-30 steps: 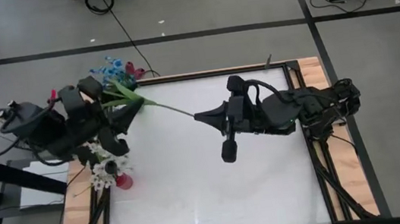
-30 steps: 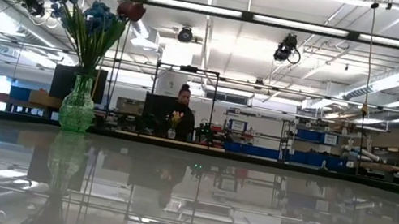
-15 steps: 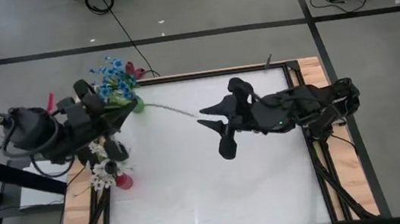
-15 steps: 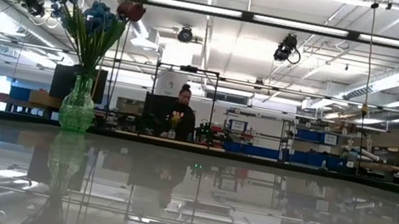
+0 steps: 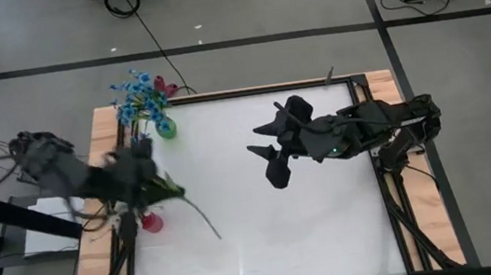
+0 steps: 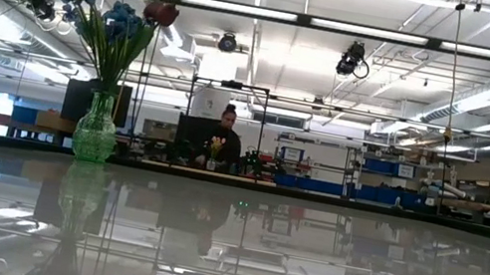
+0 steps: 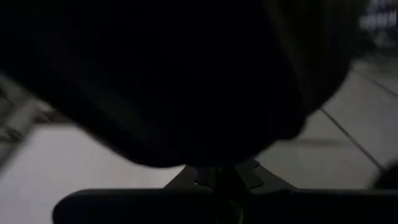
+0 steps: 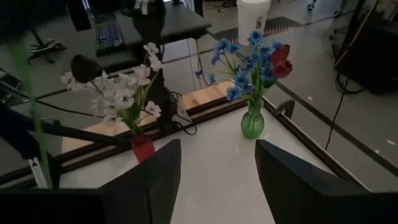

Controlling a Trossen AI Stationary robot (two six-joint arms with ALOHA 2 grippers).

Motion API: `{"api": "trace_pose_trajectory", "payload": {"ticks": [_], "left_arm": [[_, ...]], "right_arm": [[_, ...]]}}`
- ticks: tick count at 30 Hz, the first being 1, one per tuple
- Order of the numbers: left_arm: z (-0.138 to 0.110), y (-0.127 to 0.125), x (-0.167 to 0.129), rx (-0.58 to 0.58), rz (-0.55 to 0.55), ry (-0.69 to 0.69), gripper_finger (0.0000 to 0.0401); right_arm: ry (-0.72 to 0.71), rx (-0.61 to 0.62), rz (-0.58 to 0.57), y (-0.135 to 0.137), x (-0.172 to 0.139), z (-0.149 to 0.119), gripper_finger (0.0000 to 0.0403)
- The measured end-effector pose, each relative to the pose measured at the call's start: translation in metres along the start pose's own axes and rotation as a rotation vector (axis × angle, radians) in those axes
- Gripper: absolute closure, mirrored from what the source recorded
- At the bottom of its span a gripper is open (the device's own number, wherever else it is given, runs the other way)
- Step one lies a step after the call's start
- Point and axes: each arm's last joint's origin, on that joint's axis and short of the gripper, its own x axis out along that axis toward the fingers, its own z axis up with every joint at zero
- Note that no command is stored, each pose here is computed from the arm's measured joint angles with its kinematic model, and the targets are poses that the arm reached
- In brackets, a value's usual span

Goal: Sort flowers into vase by color
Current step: Put the black tulip into the red vase

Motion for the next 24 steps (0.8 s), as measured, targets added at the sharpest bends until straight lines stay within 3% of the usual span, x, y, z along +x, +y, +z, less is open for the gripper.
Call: {"api": "trace_pose_trajectory", "payload": {"ticks": [6, 12, 14, 18, 24], "left_arm": [[-0.032, -0.012, 0.028, -0.038, -0.136, 0.359, 0.0391], [-0.049, -0.030, -0.002, -0.106, -0.433, 0.628, 0.0391], [-0.047, -0.031, -0.016, -0.149, -0.527, 0.654, 0.0392], [-0.039, -0.019, -0.047, -0.223, -0.597, 0.624, 0.0392], [-0.021, 0.001, -0.084, -0.196, -0.730, 0.412, 0.0392]], "right_arm": [[-0.003, 0.042, -0.024, -0.007, 0.005, 0.003, 0.0190], [0.010, 0.057, -0.025, -0.008, 0.005, 0.002, 0.0190], [0.012, 0.070, -0.029, -0.009, 0.005, 0.002, 0.0190], [0.003, 0.108, -0.052, -0.012, 0.007, 0.003, 0.0190], [0.008, 0.171, -0.098, -0.016, 0.018, -0.002, 0.0190]]}}
